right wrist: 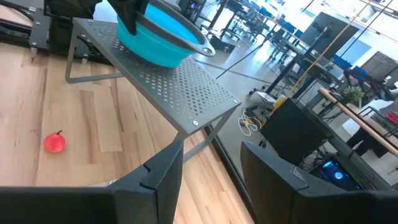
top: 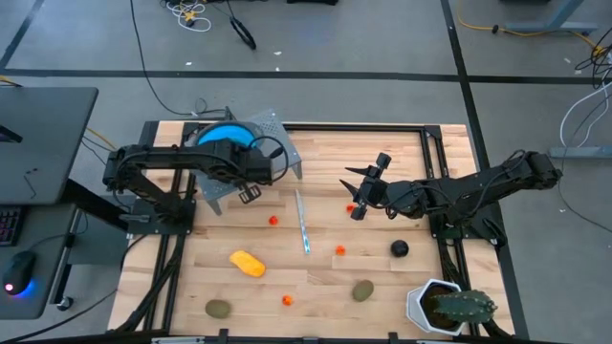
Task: Pick & Place Fruit
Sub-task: Put the blue strainer bowl on the shelf
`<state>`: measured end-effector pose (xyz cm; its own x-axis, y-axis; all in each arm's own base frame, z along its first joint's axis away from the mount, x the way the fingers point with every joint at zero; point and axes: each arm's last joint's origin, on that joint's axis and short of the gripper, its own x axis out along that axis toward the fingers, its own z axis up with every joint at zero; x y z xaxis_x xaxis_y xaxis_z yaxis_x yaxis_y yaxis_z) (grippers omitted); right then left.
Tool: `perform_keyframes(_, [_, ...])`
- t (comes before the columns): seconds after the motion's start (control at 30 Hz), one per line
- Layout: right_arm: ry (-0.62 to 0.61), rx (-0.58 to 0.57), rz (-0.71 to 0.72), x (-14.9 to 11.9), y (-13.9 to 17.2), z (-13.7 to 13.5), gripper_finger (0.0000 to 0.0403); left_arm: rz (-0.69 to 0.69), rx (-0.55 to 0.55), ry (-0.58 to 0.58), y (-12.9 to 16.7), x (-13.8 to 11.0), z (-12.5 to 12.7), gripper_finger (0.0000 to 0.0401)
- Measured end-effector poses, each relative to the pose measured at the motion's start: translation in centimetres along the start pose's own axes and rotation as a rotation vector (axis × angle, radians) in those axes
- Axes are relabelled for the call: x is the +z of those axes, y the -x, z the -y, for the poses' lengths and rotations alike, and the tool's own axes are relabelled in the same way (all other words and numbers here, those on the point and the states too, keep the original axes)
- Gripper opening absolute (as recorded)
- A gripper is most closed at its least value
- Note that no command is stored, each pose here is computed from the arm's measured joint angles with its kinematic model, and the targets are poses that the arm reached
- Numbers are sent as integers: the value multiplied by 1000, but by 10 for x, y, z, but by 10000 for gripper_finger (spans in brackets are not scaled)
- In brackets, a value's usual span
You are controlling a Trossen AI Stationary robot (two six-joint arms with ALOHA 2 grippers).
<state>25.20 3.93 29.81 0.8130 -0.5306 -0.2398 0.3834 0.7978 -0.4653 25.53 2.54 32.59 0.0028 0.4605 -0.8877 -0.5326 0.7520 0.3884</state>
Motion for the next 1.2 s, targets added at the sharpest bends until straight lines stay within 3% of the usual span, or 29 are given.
perform_keyframes(0.17, [0,0,0,0,0,0,169,-31,59,-10,1,-5,-3,11])
perform_keyframes(0.63, [-7,4,1,0,0,0,169,-10,36,13,0,-3,1,19])
perform_keyframes(1.03, [-6,11,3,0,0,0,169,11,42,15,1,-1,1,131])
perform_keyframes(1.2, [-4,12,1,0,0,0,169,46,22,1,14,2,-2,159])
